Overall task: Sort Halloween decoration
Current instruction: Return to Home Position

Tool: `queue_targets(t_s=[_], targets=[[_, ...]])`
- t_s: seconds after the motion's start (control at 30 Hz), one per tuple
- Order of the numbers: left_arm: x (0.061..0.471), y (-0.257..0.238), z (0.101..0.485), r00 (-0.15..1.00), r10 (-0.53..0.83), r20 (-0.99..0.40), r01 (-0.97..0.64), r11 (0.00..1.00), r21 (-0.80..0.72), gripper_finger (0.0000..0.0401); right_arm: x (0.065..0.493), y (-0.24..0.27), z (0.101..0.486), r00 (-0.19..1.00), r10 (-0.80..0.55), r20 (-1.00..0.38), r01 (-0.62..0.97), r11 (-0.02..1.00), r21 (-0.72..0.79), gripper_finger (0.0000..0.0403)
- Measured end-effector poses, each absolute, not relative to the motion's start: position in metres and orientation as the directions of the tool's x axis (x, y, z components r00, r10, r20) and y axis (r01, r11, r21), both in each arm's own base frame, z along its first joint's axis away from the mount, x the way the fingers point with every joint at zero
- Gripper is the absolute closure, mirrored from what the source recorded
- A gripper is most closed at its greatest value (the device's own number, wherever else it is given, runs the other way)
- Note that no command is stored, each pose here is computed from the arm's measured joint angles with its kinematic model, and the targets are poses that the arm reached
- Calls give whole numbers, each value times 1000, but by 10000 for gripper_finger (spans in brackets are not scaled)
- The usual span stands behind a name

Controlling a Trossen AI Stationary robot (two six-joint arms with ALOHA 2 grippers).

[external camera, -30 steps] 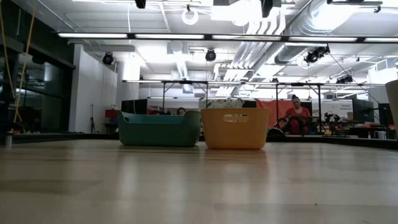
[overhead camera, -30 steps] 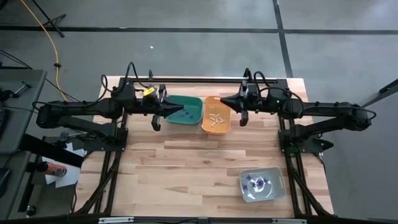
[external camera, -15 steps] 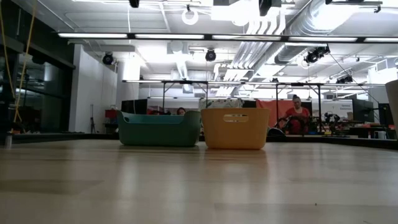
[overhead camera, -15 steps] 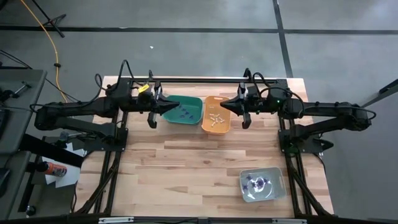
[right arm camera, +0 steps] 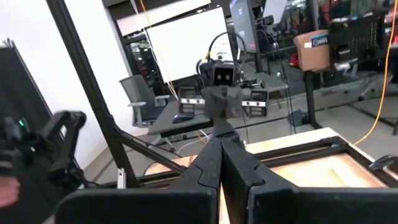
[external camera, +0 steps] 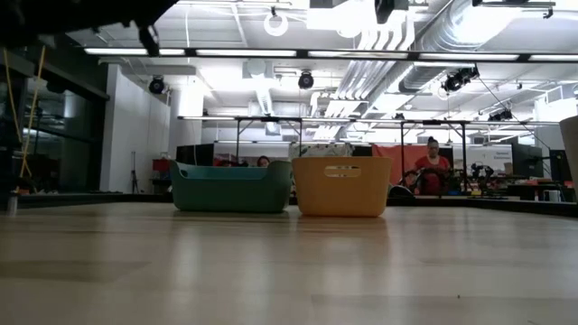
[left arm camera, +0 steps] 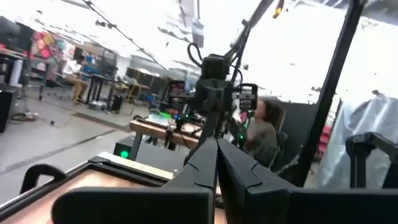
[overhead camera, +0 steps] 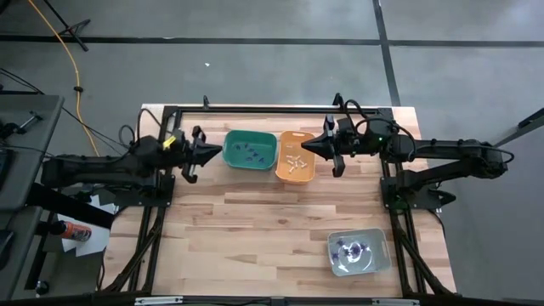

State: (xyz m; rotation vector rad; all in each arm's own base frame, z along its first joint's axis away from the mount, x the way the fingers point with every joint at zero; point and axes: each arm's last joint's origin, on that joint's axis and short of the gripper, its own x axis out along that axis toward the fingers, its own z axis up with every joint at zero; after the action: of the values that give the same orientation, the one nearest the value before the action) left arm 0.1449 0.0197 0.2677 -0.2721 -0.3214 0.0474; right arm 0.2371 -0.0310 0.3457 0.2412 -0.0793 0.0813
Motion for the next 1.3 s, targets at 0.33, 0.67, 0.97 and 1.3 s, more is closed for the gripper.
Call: queue_targets(t_s=[0.33,0.67,0.97,1.3], targets=[[117,19,219,912,185,367,-52,937,-345,401,237,-31,346,994,68,88,-93,944,316,403],[111,15,207,907,168,386,-6,922,-387,401,235,-30,345,994,90,66,-107,933,343,403],[113,12,205,915,173,365,-10,913,-408,401,207,-24,343,986,150,-75,-113,926,361,403],[114,12,202,924,180,339,-9,893,-449,400,142,-14,291,987,148,-55,-117,920,373,403]])
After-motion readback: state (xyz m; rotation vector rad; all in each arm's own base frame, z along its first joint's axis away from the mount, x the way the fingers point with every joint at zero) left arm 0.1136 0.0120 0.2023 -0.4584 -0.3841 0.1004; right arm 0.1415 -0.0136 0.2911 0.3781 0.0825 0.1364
